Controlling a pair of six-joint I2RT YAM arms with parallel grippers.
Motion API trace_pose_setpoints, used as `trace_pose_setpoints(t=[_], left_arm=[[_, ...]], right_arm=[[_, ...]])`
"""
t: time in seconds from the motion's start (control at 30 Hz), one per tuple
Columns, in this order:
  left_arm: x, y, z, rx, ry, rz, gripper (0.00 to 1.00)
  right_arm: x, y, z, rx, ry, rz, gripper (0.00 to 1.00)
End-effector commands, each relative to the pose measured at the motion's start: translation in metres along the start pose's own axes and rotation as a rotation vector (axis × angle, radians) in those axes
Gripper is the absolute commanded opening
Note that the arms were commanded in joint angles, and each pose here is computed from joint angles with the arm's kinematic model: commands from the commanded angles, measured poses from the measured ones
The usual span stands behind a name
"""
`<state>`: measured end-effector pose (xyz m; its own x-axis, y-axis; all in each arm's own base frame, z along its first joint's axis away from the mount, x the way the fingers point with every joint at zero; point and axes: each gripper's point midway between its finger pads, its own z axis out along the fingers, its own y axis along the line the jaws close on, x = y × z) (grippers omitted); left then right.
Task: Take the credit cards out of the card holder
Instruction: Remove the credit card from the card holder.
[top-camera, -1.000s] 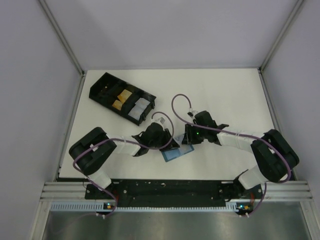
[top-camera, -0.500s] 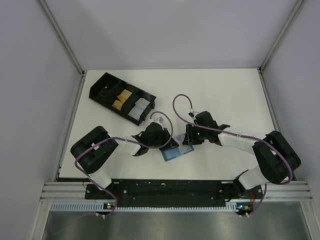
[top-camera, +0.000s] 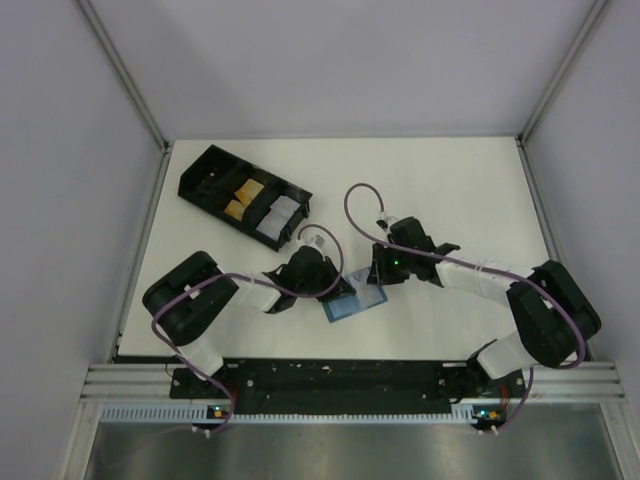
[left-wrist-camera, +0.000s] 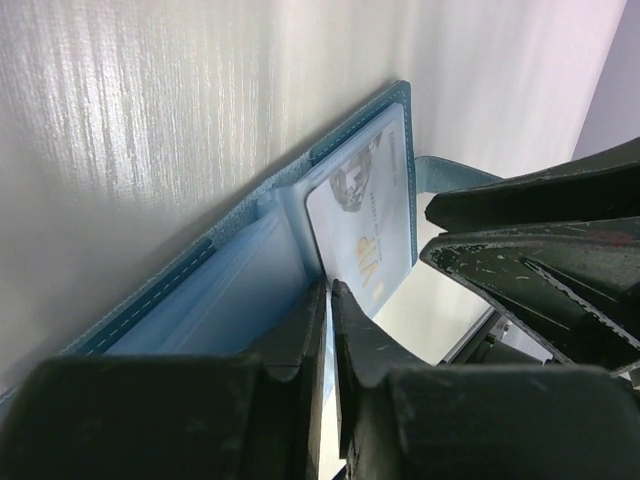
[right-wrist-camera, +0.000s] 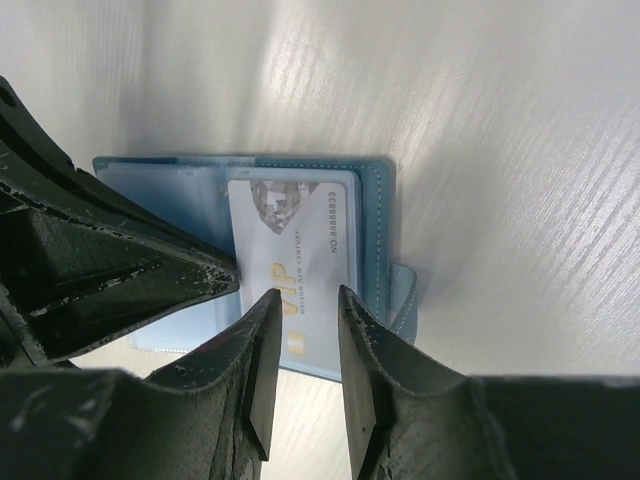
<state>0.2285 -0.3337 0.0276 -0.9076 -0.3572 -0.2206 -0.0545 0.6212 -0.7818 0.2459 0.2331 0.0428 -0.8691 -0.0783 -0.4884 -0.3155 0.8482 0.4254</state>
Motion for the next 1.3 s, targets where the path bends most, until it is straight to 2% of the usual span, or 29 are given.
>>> trace_pose_setpoints(t=[0.0, 0.27, 0.37, 0.6, 0.77, 0.9, 1.1, 1.27], left_arm=[[-0.004, 0.002, -0.001, 0.003, -0.021, 0.000, 0.13], [-0.005, -0.004, -0.002, 0.026, -0.025, 0.006, 0.24], [-0.006, -0.007, -0.002, 0.035, -0.022, 0.007, 0.25], [-0.005, -0.010, 0.000, 0.049, -0.017, 0.007, 0.25], [-0.006, -0.014, -0.001, 0.064, -0.020, 0.007, 0.15], [-0.006, -0.014, -0.002, 0.068, -0.022, 0.005, 0.01], [-0.005, -0.012, -0.003, 0.062, -0.021, 0.003, 0.00], [-0.004, -0.008, -0.003, 0.050, -0.022, 0.001, 0.00]], right_arm=[[-0.018, 0.000, 0.004, 0.004, -0.030, -0.021, 0.29], [0.001, -0.008, 0.010, 0.015, 0.022, -0.009, 0.22], [0.009, -0.004, 0.011, -0.021, 0.047, -0.002, 0.18], [0.017, 0.000, 0.011, -0.057, 0.065, 0.019, 0.17], [0.019, -0.003, 0.012, -0.041, 0.065, 0.023, 0.16], [0.022, -0.009, 0.014, -0.012, 0.069, 0.028, 0.13], [0.018, -0.018, 0.010, 0.046, 0.042, 0.031, 0.11], [0.000, -0.016, 0.004, 0.062, -0.008, 0.010, 0.17]])
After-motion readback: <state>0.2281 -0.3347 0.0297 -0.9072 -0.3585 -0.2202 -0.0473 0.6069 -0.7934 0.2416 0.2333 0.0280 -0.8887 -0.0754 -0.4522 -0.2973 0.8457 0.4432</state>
